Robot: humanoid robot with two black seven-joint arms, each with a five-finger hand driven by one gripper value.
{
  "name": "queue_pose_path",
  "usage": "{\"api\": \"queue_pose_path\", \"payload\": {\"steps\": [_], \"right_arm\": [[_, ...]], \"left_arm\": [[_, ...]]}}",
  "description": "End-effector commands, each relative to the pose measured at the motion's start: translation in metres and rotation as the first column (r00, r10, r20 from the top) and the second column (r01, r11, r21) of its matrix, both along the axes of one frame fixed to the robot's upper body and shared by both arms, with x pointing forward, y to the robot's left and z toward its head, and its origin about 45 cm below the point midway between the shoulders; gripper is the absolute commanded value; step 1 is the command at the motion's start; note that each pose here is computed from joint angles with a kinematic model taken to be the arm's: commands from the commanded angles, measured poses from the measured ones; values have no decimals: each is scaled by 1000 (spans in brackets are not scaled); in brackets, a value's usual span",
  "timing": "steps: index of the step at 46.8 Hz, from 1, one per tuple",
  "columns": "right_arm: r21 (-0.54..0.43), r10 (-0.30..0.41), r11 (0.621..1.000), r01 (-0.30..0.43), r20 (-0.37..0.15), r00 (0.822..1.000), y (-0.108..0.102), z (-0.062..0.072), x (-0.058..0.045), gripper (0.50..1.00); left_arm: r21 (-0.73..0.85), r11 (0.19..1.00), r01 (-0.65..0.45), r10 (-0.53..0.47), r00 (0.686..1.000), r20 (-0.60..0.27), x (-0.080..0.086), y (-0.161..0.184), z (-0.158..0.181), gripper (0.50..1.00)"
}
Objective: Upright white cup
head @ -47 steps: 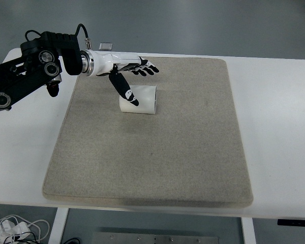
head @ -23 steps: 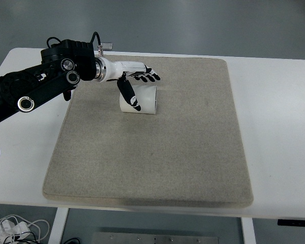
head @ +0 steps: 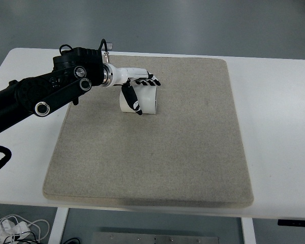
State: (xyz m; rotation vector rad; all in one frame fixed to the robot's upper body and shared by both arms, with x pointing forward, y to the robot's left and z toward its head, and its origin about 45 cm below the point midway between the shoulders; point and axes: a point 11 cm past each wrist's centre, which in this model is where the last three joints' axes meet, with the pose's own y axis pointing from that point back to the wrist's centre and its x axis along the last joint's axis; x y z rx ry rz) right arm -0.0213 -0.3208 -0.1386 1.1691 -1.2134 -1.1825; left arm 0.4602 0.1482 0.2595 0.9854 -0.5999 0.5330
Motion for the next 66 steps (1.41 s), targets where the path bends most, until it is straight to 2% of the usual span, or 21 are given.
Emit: {"api": "queue_pose_path", "payload": {"steps": [1, 5, 11, 17, 21, 25, 32, 44, 51, 55, 66], "right_arm": [[0, 0, 1000, 0, 0, 1000, 0, 0, 0, 952], [0, 0, 1000, 0, 0, 1000, 0, 0, 0, 952], [0, 0, 1000, 0, 0, 1000, 0, 0, 0, 952], [0, 0, 1000, 0, 0, 1000, 0, 0, 0, 952], [0, 0, 1000, 0, 0, 1000, 0, 0, 0, 952], [0, 0, 1000, 0, 0, 1000, 0, 0, 0, 952], [0, 0, 1000, 0, 0, 1000, 0, 0, 0, 952], [0, 0, 1000, 0, 0, 1000, 0, 0, 0, 952], [0, 0, 1000, 0, 0, 1000, 0, 0, 0, 952], [0, 0, 1000, 0, 0, 1000, 0, 0, 0, 952], [0, 0, 1000, 0, 0, 1000, 0, 0, 0, 952]], "left_arm": [[12, 1000, 6, -6, 1000, 1, -1, -1, -2, 954], [22, 1000, 10, -10, 1000, -3, -2, 0, -6, 928], [45, 999, 17, -18, 1000, 7, -2, 0, -7, 817], [62, 998, 15, -16, 1000, 25, 0, 2, -6, 737], [47, 999, 10, -12, 999, 32, 1, 1, -2, 619], [27, 1000, -1, 0, 999, 42, 6, 1, 8, 557], [-112, 992, -66, 69, 997, 28, 19, 6, 35, 551], [-425, 889, -172, 111, 980, -165, 21, 4, 50, 548], [-597, 765, -241, 87, 958, -274, 22, 8, 56, 548], [-673, 699, -242, 64, 959, -277, 25, 12, 61, 546], [-829, 498, -254, 7, 958, -288, 21, 31, 44, 538]]}}
